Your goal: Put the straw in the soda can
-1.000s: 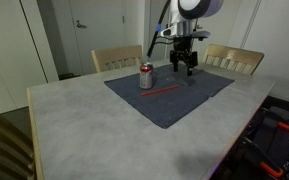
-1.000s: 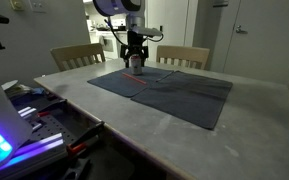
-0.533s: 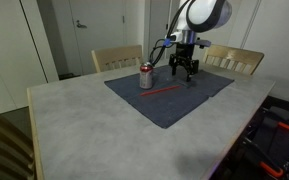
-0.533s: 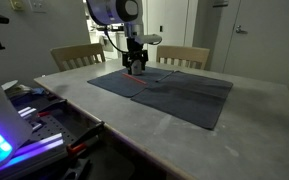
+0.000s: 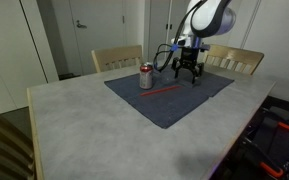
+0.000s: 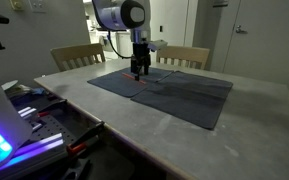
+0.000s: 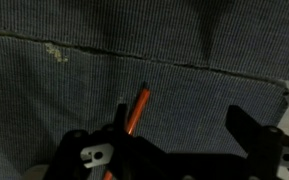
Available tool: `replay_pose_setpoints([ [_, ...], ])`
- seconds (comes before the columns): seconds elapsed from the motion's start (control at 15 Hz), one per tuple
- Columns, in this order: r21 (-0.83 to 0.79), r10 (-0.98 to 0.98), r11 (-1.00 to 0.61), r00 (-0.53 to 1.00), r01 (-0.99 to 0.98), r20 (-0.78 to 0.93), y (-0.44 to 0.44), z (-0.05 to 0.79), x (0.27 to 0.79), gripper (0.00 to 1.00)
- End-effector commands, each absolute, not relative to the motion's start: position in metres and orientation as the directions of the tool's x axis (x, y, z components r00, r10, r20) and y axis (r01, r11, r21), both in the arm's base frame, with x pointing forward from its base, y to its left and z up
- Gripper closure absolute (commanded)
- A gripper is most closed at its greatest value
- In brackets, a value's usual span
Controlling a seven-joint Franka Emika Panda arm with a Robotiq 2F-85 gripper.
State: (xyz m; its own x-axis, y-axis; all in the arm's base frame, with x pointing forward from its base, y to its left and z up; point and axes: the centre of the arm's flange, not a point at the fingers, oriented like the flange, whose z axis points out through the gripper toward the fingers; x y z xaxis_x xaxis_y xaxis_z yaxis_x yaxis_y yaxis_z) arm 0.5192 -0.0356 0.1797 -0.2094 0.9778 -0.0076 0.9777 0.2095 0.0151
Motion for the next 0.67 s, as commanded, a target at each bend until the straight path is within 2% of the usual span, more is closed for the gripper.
replay_pose_setpoints([
  [0.0, 0.011, 0.964, 0.262, -0.262, 0.965, 0.034, -0.048, 0.174, 0.521, 0.00],
  [0.6, -0.019, 0.998, 0.036, -0.035, 0.999, 0.049, -0.034, 0.164, 0.537, 0.00],
])
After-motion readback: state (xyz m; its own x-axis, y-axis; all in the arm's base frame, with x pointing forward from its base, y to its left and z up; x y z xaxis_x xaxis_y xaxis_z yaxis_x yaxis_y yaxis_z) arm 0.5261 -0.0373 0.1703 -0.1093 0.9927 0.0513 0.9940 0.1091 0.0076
